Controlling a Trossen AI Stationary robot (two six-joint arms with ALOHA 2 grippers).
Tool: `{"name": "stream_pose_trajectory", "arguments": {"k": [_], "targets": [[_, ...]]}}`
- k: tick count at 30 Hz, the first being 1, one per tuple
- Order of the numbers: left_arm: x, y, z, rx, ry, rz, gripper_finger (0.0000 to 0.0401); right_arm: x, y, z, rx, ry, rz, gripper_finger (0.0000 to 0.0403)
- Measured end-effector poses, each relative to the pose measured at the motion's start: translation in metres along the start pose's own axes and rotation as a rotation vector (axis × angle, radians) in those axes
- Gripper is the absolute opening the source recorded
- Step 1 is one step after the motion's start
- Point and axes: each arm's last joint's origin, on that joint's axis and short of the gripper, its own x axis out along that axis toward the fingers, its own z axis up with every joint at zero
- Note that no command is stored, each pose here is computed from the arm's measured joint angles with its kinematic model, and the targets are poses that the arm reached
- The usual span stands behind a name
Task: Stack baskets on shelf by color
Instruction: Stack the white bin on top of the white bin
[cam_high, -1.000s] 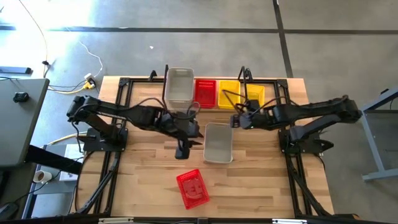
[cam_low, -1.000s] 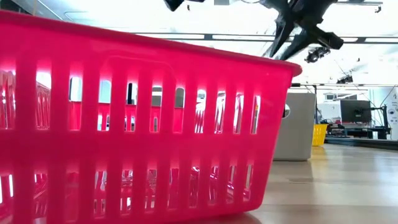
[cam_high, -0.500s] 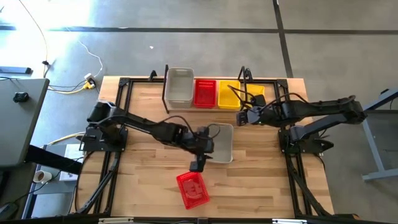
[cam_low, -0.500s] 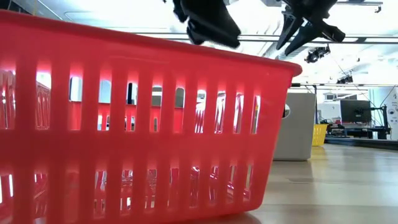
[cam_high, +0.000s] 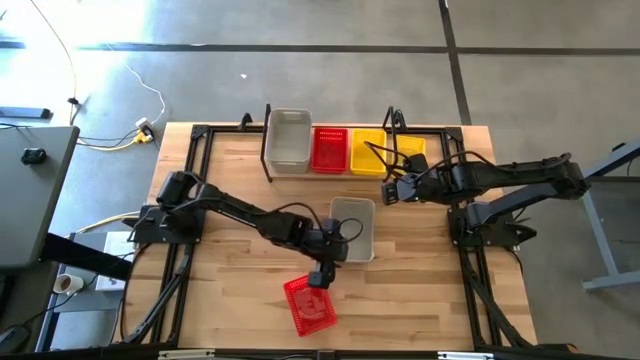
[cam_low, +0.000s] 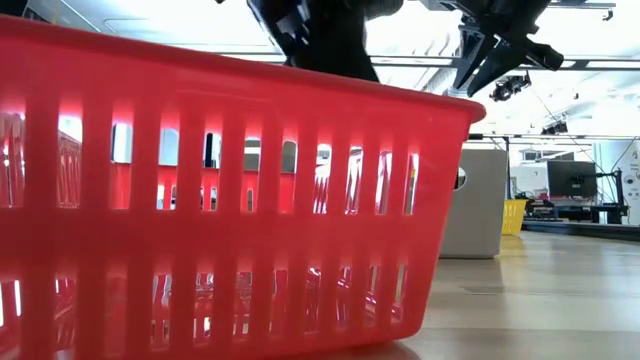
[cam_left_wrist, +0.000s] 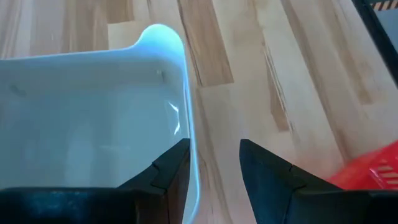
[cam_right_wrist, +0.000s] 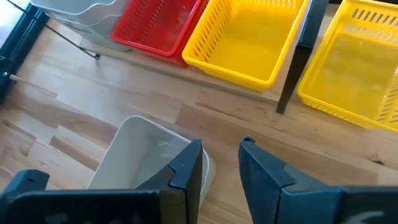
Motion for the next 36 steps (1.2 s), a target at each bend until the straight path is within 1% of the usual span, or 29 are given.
{"name": "stream_pose_trajectory", "arguments": {"k": [3, 9, 17, 19, 21, 26, 27, 31, 36], "targets": [[0.006, 0.001, -0.003, 0.001, 0.017, 0.021, 0.0129, 0.0, 0.0, 0.0, 0.009, 0.001, 0.0, 0.0089], [0.018, 0.001, -0.009, 0.001, 0.043, 0.022, 0.0129, 0.0, 0.0, 0.0, 0.013, 0.01, 0.005, 0.0089], [0.023, 0.001, -0.012, 0.002, 0.063, 0.027, 0.0125, 0.0, 0.0, -0.001, 0.027, 0.016, 0.007, 0.0089], [0.023, 0.001, -0.012, 0.012, 0.066, 0.028, 0.0114, 0.0, 0.0, -0.001, 0.027, 0.016, 0.008, 0.0089], [0.023, 0.002, -0.013, 0.026, 0.069, 0.039, 0.0094, 0.0, 0.0, -0.001, 0.027, 0.017, 0.008, 0.0089], [0.023, 0.002, -0.013, 0.046, 0.074, 0.049, 0.0021, 0.0, 0.0, -0.001, 0.027, 0.019, 0.009, 0.0089], [0.023, 0.002, -0.013, 0.045, 0.074, 0.049, 0.0011, 0.0, 0.0, -0.001, 0.027, 0.019, 0.009, 0.0089], [0.019, 0.001, -0.01, 0.046, 0.082, 0.015, 0.0008, 0.0, 0.0, -0.001, 0.027, 0.019, 0.008, 0.0089], [-0.002, 0.0, 0.004, 0.085, 0.062, 0.005, 0.0003, 0.0, 0.0, -0.001, 0.027, 0.019, 0.008, 0.0089]]}}
